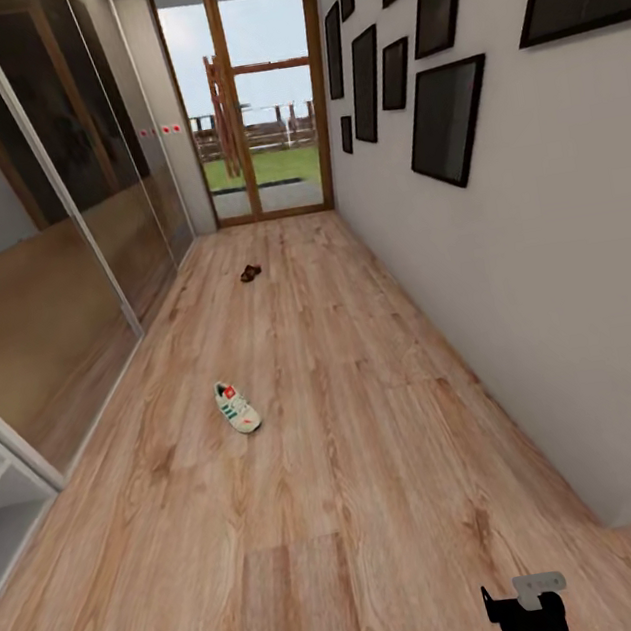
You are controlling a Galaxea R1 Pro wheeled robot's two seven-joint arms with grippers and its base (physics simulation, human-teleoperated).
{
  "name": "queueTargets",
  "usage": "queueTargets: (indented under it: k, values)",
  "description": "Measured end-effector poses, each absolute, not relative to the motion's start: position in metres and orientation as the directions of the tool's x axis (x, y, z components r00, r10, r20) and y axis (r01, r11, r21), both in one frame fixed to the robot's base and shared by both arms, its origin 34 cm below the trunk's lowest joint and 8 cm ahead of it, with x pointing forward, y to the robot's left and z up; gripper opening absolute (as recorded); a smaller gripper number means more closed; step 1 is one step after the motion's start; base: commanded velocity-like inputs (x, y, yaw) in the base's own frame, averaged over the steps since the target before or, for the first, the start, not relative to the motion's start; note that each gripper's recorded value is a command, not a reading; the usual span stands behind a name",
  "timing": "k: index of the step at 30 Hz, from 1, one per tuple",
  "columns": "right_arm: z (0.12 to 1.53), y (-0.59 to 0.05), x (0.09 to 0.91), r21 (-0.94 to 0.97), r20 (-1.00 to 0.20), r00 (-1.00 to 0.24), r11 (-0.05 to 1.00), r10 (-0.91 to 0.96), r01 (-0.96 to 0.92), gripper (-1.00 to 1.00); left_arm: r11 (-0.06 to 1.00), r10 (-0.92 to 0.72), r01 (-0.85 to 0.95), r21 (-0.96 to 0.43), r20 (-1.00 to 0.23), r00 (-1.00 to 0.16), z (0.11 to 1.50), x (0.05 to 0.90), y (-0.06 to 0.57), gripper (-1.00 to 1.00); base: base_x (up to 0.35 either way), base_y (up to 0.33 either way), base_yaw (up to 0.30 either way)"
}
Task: Pick up the two gym shoes and the two sandals from the corridor floor and place them onto the hallstand (shoe rack) in the corridor, making sure they are on the rack and not on the floor. Arrange them so the two gym shoes are next to each other and the two sandals are next to each other.
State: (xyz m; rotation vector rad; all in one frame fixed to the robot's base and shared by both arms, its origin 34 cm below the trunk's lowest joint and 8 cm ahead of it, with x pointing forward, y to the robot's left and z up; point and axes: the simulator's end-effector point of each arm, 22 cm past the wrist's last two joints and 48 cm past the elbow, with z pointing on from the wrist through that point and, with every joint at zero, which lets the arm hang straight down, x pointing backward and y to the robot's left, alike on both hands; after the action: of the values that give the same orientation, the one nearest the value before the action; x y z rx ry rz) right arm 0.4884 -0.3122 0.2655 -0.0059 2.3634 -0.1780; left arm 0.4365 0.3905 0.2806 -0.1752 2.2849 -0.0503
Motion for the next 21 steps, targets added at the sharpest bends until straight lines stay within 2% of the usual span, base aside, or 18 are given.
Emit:
queueTargets:
  k: [21]
  values:
    - [0.2656,-0.3125,0.4884,-0.131,-0.695,-0.717,0.99,-0.057,0.049,1.0,0.989,-0.143,-0.111,-0.094,-0.746,-0.651,0.2807,0.4364,0.3906,1.0,0.306,-0.137,0.012]
